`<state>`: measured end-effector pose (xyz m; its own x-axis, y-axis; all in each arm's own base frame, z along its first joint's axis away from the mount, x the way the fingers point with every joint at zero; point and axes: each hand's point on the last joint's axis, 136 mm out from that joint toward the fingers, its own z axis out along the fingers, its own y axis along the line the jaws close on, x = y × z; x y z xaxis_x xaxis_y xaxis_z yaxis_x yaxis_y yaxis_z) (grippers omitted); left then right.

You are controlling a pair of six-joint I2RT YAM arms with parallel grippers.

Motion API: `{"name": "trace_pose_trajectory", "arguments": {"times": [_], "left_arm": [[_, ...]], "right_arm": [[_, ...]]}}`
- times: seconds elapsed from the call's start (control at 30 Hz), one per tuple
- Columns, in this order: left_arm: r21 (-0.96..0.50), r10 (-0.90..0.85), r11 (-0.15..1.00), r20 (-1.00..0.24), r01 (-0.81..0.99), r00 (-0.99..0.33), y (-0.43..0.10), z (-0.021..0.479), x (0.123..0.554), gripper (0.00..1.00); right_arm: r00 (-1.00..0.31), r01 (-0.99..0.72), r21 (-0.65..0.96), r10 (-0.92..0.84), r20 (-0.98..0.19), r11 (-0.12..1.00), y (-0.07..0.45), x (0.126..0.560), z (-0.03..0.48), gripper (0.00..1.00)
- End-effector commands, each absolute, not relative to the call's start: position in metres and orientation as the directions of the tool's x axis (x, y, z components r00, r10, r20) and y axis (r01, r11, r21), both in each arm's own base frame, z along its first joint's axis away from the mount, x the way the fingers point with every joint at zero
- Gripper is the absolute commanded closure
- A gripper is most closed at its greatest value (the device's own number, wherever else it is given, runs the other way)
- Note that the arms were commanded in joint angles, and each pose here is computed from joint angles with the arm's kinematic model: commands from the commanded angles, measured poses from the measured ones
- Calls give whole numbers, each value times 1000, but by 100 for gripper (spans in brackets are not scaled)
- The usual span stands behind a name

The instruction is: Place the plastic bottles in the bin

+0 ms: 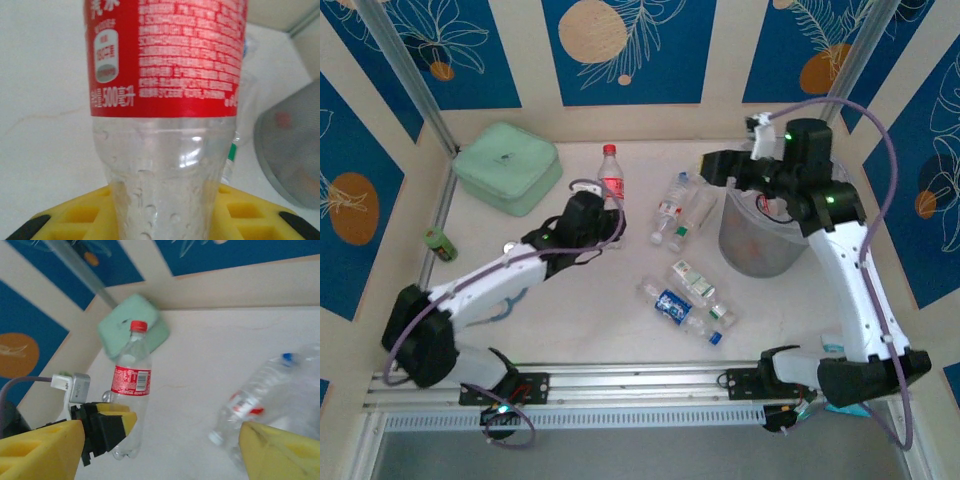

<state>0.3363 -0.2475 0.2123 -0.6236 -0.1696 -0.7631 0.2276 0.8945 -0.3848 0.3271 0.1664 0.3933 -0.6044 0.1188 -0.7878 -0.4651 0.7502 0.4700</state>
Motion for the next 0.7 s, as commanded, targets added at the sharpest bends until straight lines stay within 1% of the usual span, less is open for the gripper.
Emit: {"name": "trace_pose_trajectory", "arguments": {"times": [0.0, 0.1, 0.17, 0.3, 0.43, 0.57, 0.67], "left_arm": [[-311, -70, 861, -857, 403, -511, -246, 235, 319, 100], [-315, -51, 814, -876, 488, -480, -246, 243, 299, 100], [-326, -45, 782, -880, 532, -473, -249, 245, 289, 100], [-348, -50, 735, -884, 582, -465, -256, 245, 280, 100], [-378, -58, 688, -880, 619, -472, -267, 243, 276, 100], [-403, -66, 639, -877, 655, -476, -278, 244, 273, 100], [-411, -61, 622, -874, 666, -482, -282, 244, 273, 100]], "right_arm": [[-636, -518, 474, 50, -770, 712, 200, 324, 388, 20], [-652, -566, 493, 7, -758, 661, 235, 325, 379, 21], [-673, -575, 510, -16, -739, 640, 252, 327, 370, 21], [-713, -570, 537, -49, -699, 622, 277, 334, 352, 15], [-733, -591, 574, -81, -675, 567, 300, 337, 343, 12], [-759, -566, 598, -75, -647, 567, 309, 349, 327, 13], [-771, -556, 620, -65, -633, 553, 312, 355, 321, 20]]}}
